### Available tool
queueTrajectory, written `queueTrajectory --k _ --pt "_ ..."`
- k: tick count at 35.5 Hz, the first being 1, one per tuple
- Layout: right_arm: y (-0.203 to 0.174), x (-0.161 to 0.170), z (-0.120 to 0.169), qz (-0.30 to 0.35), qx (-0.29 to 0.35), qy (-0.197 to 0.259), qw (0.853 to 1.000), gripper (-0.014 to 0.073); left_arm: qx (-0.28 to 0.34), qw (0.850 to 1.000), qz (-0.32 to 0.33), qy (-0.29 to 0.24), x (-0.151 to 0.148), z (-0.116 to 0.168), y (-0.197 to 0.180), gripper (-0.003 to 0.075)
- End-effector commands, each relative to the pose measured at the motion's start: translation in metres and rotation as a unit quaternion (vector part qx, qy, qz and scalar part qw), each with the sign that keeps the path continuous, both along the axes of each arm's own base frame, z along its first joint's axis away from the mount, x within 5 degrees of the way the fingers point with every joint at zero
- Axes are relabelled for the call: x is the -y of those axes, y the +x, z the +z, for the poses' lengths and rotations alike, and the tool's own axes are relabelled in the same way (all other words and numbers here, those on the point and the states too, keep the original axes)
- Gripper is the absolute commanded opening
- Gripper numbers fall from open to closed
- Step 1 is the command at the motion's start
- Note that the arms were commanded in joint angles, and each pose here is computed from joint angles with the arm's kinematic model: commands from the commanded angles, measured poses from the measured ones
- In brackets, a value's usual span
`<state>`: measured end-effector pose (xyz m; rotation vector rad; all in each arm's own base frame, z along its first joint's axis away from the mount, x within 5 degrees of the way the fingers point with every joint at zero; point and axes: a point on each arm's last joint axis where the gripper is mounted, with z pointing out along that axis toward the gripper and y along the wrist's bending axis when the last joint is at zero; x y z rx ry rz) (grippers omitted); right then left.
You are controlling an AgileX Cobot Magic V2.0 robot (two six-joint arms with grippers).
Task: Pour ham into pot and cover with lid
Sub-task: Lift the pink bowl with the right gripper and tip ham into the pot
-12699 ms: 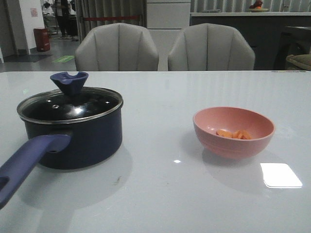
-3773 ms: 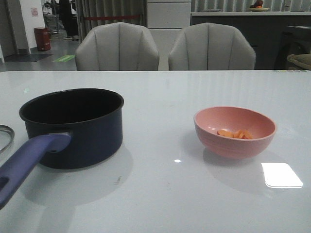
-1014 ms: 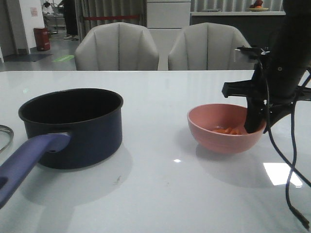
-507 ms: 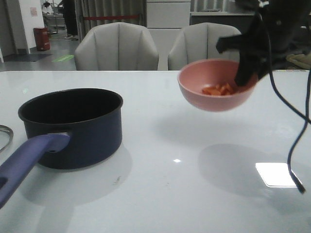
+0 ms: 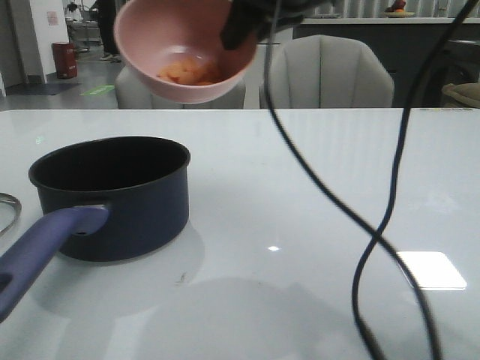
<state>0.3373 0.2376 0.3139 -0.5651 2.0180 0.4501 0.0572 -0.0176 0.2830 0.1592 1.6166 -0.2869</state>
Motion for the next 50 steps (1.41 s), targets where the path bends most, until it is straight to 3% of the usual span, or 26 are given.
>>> queueTrajectory --k 1,9,15,19,22,28,38,40,45,48,50 --pt "-0.002 -0.014 0.036 0.014 0.127 0.057 0.99 0.0137 0.043 0.999 -0.001 -0.018 0.0 0.016 -0.001 0.0604" --pt "0.006 -0.045 0.015 0.054 0.229 0.063 0.97 0.0137 0.043 0.999 -0.001 -0.018 0.0 0.016 -0.001 0.0604" --pt "0.01 -0.054 -0.003 0.068 0.326 0.079 0.94 0.0137 0.043 0.999 -0.001 -0.018 0.0 0.016 -0.001 0.0604" --pt "0.006 -0.058 -0.014 0.078 0.409 0.049 0.908 0.0137 0.043 0.999 -0.001 -0.018 0.0 0.016 -0.001 0.0604" --pt "-0.001 -0.061 -0.019 0.091 0.459 0.0 0.884 0.0137 0.043 0.999 -0.001 -0.018 0.0 0.016 -0.001 0.0604" --pt "-0.018 -0.063 -0.021 0.072 0.578 -0.069 0.81 0.0137 0.043 0.999 -0.001 -0.018 0.0 0.016 -0.001 0.0604" --pt "-0.03 -0.067 -0.041 0.038 0.674 -0.127 0.727 0.0137 0.043 0.999 -0.001 -0.018 0.0 0.016 -0.001 0.0604" --pt "-0.031 -0.069 -0.045 0.038 0.682 -0.145 0.716 0.0137 0.043 0.999 -0.001 -0.018 0.0 0.016 -0.001 0.0604" --pt "-0.029 -0.068 -0.046 0.034 0.678 -0.147 0.72 0.0137 0.043 0.999 -0.001 -0.018 0.0 0.016 -0.001 0.0604" --pt "-0.027 -0.066 -0.046 0.021 0.656 -0.117 0.745 0.0137 0.043 0.999 -0.001 -0.018 0.0 0.016 -0.001 0.0604" --pt "-0.025 -0.063 -0.046 0.007 0.628 -0.076 0.775 0.0137 0.043 0.999 -0.001 -0.018 0.0 0.016 -0.001 0.0604"
